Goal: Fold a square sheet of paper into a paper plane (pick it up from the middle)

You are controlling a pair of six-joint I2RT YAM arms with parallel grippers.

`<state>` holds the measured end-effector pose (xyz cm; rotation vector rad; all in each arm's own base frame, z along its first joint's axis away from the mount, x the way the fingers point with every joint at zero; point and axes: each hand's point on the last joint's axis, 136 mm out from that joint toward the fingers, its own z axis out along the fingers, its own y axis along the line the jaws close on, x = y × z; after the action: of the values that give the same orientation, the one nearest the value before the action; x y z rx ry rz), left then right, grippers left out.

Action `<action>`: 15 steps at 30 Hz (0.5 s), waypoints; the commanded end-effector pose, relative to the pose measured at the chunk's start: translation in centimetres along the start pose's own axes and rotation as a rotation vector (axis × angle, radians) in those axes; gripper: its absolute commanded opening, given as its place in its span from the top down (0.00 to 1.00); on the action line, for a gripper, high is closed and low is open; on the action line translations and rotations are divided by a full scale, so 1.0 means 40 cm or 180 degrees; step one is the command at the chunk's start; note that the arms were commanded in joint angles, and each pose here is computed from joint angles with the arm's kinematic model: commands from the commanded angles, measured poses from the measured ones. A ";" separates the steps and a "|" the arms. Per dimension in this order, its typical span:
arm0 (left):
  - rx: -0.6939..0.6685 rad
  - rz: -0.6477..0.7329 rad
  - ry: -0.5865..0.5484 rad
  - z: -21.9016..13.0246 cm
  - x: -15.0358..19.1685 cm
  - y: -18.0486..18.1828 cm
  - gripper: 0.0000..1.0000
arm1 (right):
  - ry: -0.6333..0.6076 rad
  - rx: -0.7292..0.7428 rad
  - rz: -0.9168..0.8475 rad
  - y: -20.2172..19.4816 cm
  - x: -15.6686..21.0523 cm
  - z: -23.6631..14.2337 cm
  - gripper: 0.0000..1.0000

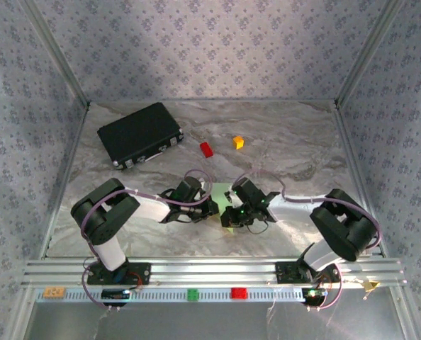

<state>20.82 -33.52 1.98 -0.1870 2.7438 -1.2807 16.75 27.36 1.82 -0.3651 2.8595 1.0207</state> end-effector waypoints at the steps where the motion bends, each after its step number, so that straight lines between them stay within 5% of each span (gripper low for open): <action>1: -0.0283 -0.0013 0.0014 0.017 0.010 0.061 1.00 | 0.0162 0.0049 0.0188 -0.032 0.053 0.000 0.93; 15: -0.0367 -0.0067 0.0031 0.023 0.012 0.079 1.00 | 0.0110 -0.0022 0.0306 -0.049 0.111 -0.026 0.92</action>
<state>20.82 -33.52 1.93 -0.1882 2.7468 -1.2781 14.78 25.67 1.78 -0.2939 2.8452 1.0769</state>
